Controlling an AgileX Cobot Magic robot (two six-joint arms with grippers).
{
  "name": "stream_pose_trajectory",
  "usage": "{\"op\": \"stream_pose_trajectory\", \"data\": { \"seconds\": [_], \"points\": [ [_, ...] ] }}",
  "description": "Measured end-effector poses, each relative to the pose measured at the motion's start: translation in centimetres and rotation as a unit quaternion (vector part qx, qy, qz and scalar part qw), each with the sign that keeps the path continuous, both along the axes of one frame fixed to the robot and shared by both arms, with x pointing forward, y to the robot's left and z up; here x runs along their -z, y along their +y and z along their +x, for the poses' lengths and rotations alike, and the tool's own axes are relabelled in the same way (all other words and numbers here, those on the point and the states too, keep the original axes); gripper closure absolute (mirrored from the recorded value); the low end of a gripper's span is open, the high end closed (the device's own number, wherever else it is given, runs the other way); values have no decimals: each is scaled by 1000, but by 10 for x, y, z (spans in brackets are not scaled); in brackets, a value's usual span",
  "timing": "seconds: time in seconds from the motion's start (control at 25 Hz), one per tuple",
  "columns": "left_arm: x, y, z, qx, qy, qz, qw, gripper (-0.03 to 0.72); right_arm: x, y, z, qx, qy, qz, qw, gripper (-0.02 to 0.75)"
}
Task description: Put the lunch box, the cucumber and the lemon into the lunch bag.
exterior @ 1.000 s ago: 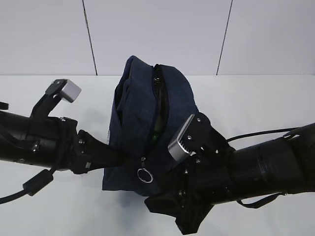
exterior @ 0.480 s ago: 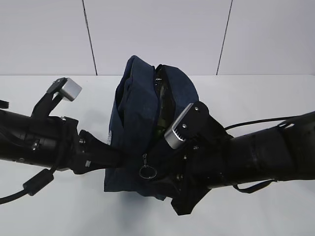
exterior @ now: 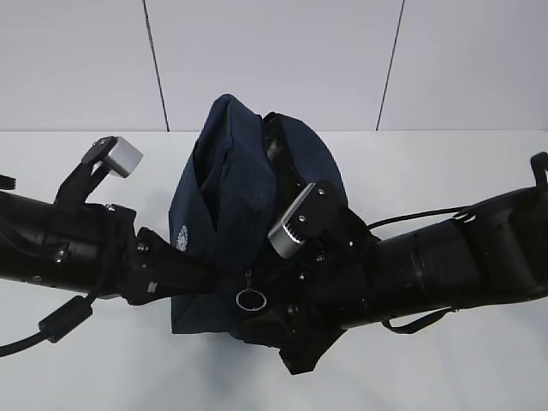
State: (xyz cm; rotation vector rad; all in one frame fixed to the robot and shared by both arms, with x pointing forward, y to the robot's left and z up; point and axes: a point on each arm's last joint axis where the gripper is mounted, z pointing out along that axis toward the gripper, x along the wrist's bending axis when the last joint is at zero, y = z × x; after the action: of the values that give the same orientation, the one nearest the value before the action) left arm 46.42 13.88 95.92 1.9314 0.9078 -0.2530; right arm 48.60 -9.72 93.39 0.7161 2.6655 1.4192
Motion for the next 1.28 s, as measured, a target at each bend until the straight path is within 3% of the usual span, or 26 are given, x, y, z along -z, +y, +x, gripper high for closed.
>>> {"op": "stream_pose_trajectory", "data": {
  "seconds": [0.24, 0.52, 1.12, 1.28],
  "points": [
    [1, 0, -1, 6, -2, 5, 1000, 695, 0, 0, 0, 0, 0, 0, 1000, 388],
    [1, 0, -1, 6, -2, 6, 1000, 695, 1, 0, 1, 0, 1, -1, 1000, 518],
    [0, 0, 0, 7, -2, 4, 1000, 695, 2, 0, 4, 13, 5, -7, 1000, 532],
    [0, 0, 0, 7, -2, 4, 1000, 695, 2, 0, 4, 15, 6, -7, 1000, 577]
  ]
}}
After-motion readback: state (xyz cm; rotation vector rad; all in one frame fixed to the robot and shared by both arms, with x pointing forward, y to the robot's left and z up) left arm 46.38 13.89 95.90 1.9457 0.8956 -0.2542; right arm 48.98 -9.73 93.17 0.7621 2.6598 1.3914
